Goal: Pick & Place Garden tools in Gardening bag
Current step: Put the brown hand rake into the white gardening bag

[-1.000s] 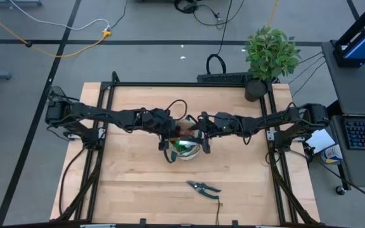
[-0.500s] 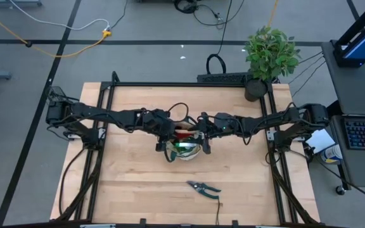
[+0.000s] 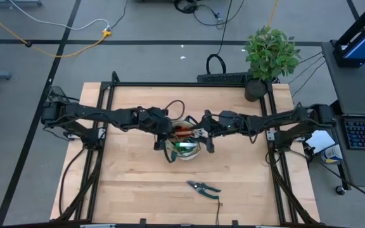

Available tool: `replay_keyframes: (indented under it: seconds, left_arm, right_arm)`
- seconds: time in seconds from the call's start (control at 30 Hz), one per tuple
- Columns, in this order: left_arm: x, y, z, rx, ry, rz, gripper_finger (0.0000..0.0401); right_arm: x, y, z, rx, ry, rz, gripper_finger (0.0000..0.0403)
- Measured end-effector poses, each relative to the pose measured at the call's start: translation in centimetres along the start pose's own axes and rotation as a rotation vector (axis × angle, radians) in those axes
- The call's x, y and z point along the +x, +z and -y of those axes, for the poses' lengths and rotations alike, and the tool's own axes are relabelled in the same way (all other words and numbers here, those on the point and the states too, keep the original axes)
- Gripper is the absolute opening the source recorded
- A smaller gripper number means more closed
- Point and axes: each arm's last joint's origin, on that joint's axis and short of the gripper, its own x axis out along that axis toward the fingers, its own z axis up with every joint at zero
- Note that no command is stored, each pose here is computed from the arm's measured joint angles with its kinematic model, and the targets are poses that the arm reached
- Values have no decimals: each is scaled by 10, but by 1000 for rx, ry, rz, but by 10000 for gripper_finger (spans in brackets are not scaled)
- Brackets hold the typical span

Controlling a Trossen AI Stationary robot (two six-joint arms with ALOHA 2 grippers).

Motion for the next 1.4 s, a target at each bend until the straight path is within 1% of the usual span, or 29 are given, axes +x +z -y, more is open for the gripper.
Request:
replay_keyframes:
  seconds: [0.1, 0.23, 0.33, 0.43, 0.63, 0.73, 0.83, 0.9, 1.07, 1.2, 1.4]
  left_arm:
    - [-13, 2, 1, 10, 42, -3, 129]
    - [-29, 9, 1, 13, 70, 50, 129]
    - [-33, 10, 1, 13, 70, 57, 129]
    - [-34, 11, 1, 14, 72, 67, 129]
    - [-33, 11, 1, 13, 71, 64, 129]
    - [-33, 11, 1, 10, 70, 64, 129]
    - [-33, 11, 1, 10, 70, 65, 129]
    - [-33, 11, 1, 10, 69, 65, 129]
    - [-33, 11, 1, 5, 69, 67, 129]
    - [-33, 11, 1, 3, 70, 67, 129]
    - [-33, 11, 1, 3, 70, 67, 129]
  right_arm:
    - [-12, 2, 0, -3, -40, -45, 226]
    - [-23, -7, 0, 27, -94, -182, 226]
    - [-28, -16, -2, 82, -118, -286, 226]
    - [-29, -22, -4, 101, -127, -355, 226]
    - [-28, -20, -7, 80, -118, -329, 226]
    - [-28, -17, -5, 67, -177, -297, 226]
    - [-24, -23, -2, 63, -219, -334, 226]
    - [-23, -27, -2, 61, -217, -364, 226]
    - [-19, -27, -2, 42, -178, -354, 222]
    - [-18, -23, -3, 46, -161, -314, 194]
    - [-17, -22, -3, 40, -157, -297, 133]
